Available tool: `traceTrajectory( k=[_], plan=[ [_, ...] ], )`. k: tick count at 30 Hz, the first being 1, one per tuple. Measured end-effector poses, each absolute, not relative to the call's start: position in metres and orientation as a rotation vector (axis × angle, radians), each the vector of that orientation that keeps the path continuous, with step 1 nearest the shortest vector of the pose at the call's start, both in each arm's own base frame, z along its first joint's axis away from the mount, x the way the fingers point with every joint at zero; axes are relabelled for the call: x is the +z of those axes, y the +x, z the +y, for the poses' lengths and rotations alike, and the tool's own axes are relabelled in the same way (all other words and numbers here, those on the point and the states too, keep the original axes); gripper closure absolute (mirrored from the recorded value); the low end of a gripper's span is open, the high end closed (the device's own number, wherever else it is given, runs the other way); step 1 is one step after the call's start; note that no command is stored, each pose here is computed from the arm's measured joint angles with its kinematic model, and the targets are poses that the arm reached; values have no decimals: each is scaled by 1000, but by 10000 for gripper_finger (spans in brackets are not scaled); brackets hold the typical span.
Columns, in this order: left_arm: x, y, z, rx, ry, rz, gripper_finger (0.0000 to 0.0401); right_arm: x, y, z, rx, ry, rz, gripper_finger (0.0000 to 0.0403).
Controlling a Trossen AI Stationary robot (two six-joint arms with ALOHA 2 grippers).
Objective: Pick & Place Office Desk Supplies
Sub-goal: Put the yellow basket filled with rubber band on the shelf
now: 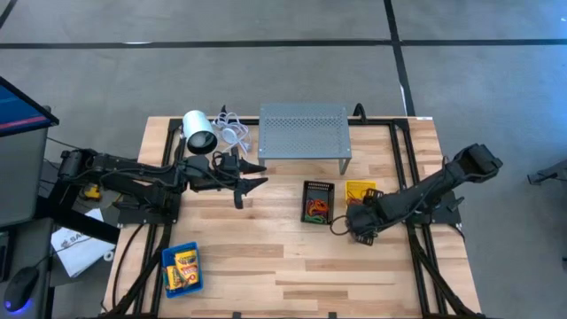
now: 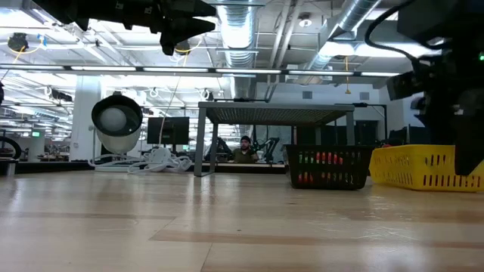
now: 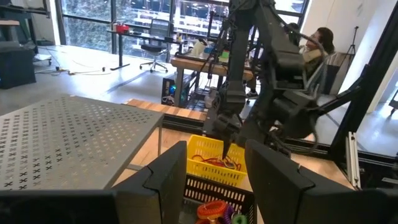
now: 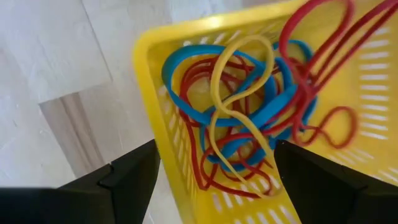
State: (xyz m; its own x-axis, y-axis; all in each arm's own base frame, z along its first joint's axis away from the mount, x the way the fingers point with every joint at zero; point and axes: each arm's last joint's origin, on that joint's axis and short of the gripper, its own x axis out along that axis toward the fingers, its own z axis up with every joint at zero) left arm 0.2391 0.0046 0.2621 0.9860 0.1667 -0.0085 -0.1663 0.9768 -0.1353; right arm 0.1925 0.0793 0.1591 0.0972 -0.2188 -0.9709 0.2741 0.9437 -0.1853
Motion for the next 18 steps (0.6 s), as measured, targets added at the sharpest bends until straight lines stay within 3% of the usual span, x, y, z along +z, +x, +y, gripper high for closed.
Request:
traceTrajectory(
  k=[18],
  plan=[
    [263, 239, 5, 168, -136, -10, 242, 128, 177, 51, -259, 194, 1367, 97]
  ],
)
